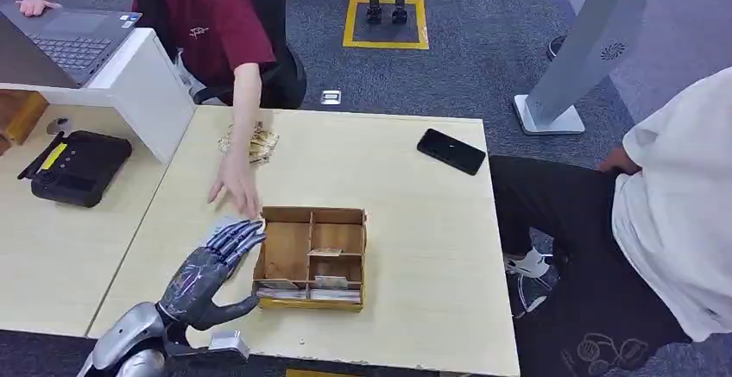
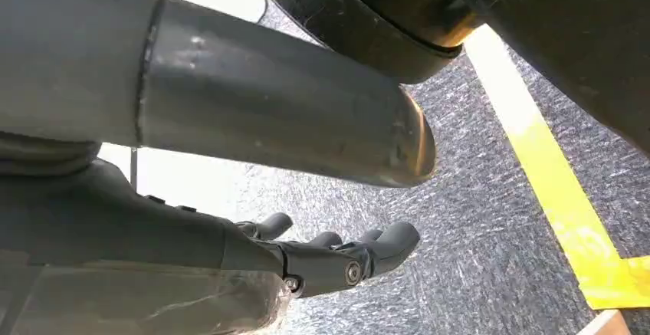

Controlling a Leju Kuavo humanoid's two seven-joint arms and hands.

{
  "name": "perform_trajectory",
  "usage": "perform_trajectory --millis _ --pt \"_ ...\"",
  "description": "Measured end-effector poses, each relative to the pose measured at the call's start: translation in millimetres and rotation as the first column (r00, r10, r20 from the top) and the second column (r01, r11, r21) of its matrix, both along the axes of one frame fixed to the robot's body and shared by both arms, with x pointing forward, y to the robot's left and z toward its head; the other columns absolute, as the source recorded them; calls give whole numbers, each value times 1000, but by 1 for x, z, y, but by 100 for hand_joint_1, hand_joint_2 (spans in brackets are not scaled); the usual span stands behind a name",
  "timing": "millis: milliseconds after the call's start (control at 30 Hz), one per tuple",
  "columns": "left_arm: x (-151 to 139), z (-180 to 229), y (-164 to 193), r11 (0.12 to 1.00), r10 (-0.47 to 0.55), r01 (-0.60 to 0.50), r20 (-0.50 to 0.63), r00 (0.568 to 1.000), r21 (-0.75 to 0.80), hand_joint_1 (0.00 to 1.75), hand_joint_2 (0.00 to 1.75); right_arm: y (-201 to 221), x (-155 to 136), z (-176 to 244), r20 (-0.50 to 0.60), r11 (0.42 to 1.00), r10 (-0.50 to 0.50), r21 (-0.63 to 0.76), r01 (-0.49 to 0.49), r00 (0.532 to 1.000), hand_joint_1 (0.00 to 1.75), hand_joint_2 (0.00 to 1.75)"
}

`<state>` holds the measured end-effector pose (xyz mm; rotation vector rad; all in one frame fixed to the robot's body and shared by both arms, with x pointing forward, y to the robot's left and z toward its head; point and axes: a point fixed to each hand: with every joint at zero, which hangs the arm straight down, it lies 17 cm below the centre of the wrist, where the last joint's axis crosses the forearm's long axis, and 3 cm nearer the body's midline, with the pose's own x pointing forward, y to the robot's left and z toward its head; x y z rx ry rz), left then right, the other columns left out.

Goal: Pass the card to the sensor for recognition and then transmit it.

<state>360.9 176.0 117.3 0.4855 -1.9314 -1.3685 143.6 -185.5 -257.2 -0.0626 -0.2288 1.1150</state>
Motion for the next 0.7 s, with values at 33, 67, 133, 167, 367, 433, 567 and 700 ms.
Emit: perform_trajectory --millis 33,67,133,167,367,433,567,700 --pt "0 -1 1 1000 1 -1 1 1000 9 0 175 0 0 0 0 1000 0 1 0 1000 0 0" --pt "0 -2 1 1000 1 -1 3 1000 16 0 175 0 0 0 0 1000 0 1 0 1000 0 0" --pt "0 -3 2 999 0 0 15 1000 41 0 175 0 0 0 1 1000 0 1 0 1000 0 0" --pt "0 -4 3 998 0 -2 24 1000 58 0 175 0 0 0 0 1000 0 1 0 1000 0 0" --pt "2 -4 6 992 29 -38 84 996 116 0 175 0 0 0 1 1000 0 2 0 1000 0 0" --pt "2 -5 7 991 31 -43 94 995 131 0 175 0 0 0 2 1000 1 3 -1 1000 0 0" --pt "1 -6 8 989 27 -40 98 995 140 0 175 1 0 0 2 1000 2 5 -2 1000 0 0" --pt "2 -5 7 991 22 -34 92 996 131 0 175 0 1 0 2 1000 6 4 -6 1000 0 0"
